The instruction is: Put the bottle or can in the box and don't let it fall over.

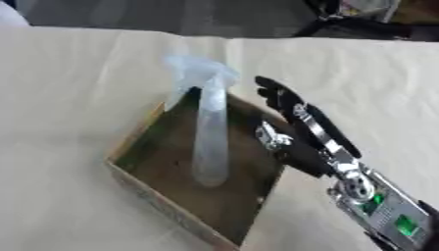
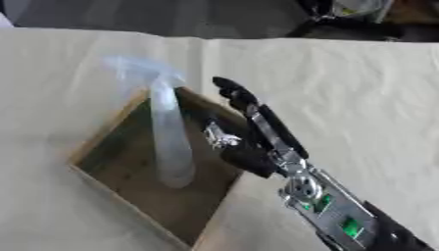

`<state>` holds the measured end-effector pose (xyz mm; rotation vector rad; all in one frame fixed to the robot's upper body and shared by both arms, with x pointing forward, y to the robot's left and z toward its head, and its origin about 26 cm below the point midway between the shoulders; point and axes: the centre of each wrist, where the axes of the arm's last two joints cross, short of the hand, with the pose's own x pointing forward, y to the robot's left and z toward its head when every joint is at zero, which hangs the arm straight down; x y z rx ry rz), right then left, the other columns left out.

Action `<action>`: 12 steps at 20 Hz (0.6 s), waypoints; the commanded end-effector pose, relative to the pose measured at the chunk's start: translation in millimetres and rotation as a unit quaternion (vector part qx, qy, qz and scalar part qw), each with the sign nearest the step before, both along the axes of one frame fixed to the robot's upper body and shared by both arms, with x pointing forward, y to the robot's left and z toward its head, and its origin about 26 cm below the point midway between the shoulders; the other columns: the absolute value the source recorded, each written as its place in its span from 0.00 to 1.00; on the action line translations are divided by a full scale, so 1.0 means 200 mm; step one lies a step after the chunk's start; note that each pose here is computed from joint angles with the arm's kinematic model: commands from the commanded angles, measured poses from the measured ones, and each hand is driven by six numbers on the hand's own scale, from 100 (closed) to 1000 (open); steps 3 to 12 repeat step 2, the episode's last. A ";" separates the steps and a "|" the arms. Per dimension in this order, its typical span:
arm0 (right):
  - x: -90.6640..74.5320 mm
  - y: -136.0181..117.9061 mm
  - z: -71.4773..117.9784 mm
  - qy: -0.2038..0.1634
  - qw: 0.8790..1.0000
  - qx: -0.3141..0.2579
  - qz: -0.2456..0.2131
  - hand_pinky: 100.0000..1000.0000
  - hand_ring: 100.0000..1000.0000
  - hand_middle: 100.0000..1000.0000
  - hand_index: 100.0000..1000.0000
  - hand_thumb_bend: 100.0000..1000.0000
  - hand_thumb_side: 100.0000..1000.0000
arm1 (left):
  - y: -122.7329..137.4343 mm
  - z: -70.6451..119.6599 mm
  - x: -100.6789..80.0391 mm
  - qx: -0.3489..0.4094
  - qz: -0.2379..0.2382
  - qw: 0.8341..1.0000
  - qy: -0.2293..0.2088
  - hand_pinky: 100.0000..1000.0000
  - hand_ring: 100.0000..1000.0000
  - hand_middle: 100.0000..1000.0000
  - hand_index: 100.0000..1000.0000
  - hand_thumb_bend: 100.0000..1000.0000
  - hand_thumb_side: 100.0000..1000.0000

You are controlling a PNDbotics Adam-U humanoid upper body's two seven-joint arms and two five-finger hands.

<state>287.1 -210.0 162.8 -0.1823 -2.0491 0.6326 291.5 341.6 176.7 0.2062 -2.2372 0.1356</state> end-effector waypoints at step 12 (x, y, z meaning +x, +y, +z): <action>-0.01 -0.06 0.04 -0.033 0.999 0.032 -0.023 1.00 1.00 1.00 1.00 0.00 0.63 | 0.03 0.06 -0.02 0.018 0.009 1.000 -0.015 1.00 0.81 0.82 0.75 0.25 0.53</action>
